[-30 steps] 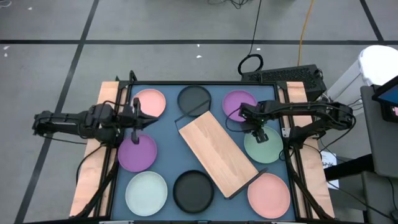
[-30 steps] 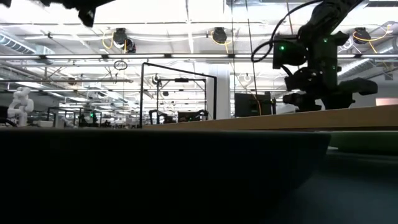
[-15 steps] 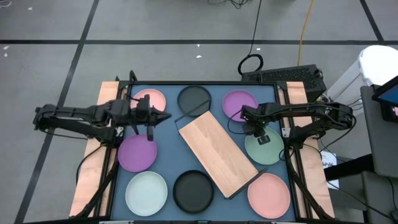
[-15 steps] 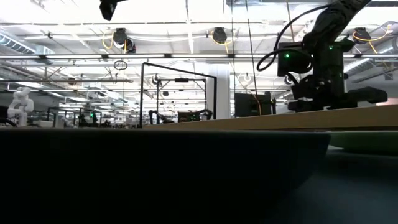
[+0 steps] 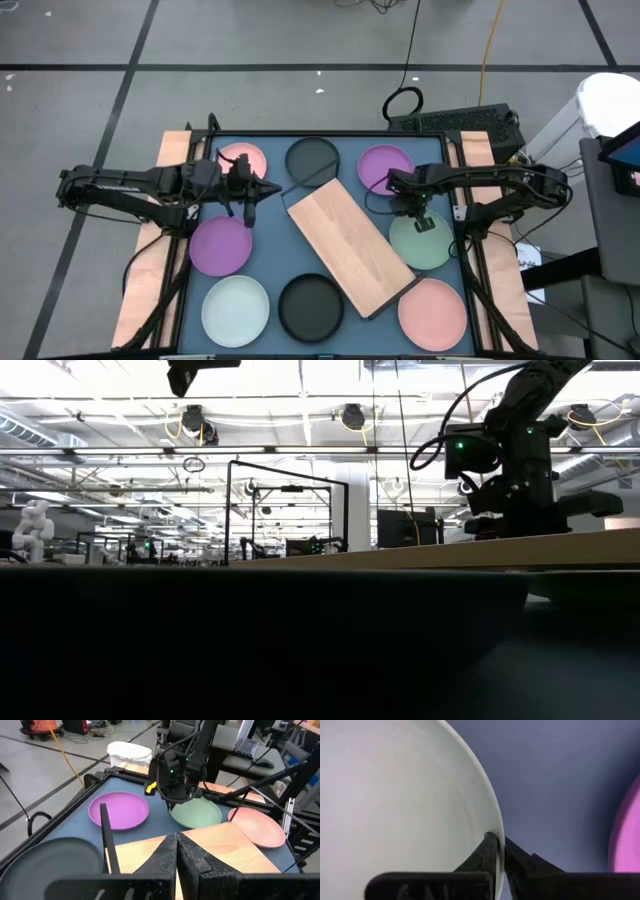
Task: Place and stack plates onto a shelf
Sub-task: Put the green plate on the shelf
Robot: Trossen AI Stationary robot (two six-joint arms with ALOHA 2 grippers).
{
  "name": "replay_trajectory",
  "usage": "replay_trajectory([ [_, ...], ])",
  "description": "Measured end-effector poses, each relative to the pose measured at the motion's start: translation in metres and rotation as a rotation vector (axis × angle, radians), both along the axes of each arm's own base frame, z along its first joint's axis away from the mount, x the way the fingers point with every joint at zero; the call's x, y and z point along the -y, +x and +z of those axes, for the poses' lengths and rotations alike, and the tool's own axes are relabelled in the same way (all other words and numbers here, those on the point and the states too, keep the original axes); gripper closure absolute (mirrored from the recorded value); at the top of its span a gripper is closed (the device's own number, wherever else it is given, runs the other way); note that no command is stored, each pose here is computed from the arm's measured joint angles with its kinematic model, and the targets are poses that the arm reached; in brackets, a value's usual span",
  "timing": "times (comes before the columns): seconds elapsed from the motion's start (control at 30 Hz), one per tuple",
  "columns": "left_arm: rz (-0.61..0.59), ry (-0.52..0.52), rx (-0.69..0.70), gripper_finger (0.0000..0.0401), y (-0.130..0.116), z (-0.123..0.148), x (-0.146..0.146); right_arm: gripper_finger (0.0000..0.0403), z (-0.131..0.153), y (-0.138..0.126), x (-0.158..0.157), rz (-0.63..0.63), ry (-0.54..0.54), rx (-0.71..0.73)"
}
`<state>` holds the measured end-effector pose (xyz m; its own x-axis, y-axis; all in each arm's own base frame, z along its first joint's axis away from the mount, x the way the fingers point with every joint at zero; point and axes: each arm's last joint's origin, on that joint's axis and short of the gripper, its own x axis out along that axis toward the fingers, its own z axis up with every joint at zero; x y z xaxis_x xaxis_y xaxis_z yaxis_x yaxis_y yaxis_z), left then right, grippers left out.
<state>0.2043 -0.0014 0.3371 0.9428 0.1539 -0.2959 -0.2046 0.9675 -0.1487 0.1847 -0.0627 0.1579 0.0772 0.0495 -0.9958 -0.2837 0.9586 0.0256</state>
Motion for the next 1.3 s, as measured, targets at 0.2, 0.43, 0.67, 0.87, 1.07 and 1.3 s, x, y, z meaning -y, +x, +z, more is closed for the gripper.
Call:
replay_trajectory([
  [0.2, -0.010, 0.031, -0.027, 0.0396, -0.001, -0.002, 0.000, 0.0401, 0.015, 0.001, 0.002, -0.018, -0.027, -0.061],
  [0.43, -0.010, 0.032, -0.062, 0.0396, -0.002, -0.005, 0.000, 0.0403, 0.041, -0.001, 0.004, -0.126, -0.111, -0.057],
  [0.67, -0.005, 0.016, -0.071, 0.0396, -0.002, -0.006, 0.000, 0.0403, 0.074, -0.013, 0.004, -0.196, -0.253, -0.062],
  [0.87, 0.003, -0.006, -0.074, 0.0396, -0.003, -0.007, 0.000, 0.0403, 0.104, -0.022, 0.001, -0.293, -0.273, -0.041],
  [1.07, 0.003, -0.006, -0.073, 0.0396, -0.002, -0.007, 0.000, 0.0403, 0.133, -0.023, 0.001, -0.406, -0.265, 0.020],
  [1.3, 0.018, -0.047, -0.067, 0.0396, -0.003, -0.007, 0.000, 0.0403, 0.162, -0.019, 0.002, -0.589, -0.249, 0.142],
])
